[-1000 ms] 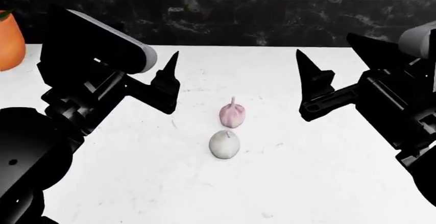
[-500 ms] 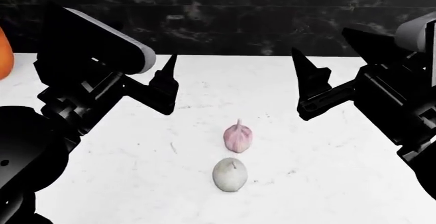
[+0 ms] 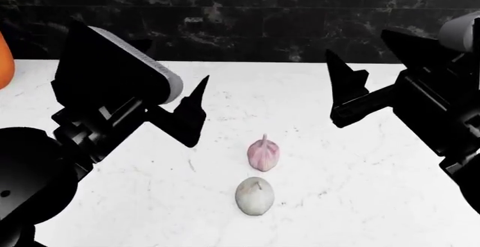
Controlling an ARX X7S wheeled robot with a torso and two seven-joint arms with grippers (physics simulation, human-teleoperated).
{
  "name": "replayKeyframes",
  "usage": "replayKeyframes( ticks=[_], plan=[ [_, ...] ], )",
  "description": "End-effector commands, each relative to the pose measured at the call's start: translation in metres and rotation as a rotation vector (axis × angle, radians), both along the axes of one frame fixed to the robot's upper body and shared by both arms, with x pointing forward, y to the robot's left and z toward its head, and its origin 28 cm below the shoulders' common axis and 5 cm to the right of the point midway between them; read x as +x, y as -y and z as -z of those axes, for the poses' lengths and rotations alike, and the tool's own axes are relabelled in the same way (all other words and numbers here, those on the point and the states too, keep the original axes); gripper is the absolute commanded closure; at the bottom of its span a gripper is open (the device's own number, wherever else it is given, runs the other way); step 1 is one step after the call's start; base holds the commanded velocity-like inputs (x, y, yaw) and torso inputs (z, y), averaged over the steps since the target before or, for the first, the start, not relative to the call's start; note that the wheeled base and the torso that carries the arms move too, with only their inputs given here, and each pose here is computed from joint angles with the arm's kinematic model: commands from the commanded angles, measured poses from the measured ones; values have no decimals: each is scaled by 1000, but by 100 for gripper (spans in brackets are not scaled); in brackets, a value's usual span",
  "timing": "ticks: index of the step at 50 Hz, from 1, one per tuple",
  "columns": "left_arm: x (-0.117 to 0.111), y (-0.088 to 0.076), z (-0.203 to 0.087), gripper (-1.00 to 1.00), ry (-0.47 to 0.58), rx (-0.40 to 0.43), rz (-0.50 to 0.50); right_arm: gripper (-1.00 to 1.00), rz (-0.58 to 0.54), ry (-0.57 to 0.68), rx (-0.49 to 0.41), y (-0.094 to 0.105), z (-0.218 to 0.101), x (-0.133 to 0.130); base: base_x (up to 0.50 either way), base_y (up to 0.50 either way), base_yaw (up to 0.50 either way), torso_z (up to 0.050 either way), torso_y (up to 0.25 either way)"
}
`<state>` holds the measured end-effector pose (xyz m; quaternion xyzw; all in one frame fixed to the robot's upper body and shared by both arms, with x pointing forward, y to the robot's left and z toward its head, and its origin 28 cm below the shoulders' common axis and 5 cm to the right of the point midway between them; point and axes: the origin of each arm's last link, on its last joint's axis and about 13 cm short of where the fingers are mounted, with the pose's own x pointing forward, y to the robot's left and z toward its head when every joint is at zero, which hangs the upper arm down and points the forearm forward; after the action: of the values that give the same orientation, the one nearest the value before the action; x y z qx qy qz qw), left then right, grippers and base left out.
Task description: Pick the garlic, garlic from the counter and place them in the cabinet. Then close the cabinet.
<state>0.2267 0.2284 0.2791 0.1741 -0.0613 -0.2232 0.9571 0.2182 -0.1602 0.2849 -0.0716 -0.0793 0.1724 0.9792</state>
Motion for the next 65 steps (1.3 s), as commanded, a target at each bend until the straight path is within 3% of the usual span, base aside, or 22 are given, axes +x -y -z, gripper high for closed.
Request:
replayKeyframes(
  ticks=[1,11,30,42,65],
  plan=[
    [-10,3,6,-100,-54,45,160,-100,11,-8,4,1,0,3,0,0,0,0,0],
    [-18,7,14,-100,-109,74,296,-100,21,-13,-2,0,4,6,0,0,0,0,0],
    [-28,14,29,-100,-196,137,450,-100,33,-4,-4,0,4,5,0,0,0,0,0],
    [-38,16,38,-100,-260,116,603,-100,37,-5,-2,1,4,6,0,0,0,0,0],
    [-24,31,71,-100,-352,124,607,-100,41,-7,3,2,7,7,0,0,0,0,0]
  ],
)
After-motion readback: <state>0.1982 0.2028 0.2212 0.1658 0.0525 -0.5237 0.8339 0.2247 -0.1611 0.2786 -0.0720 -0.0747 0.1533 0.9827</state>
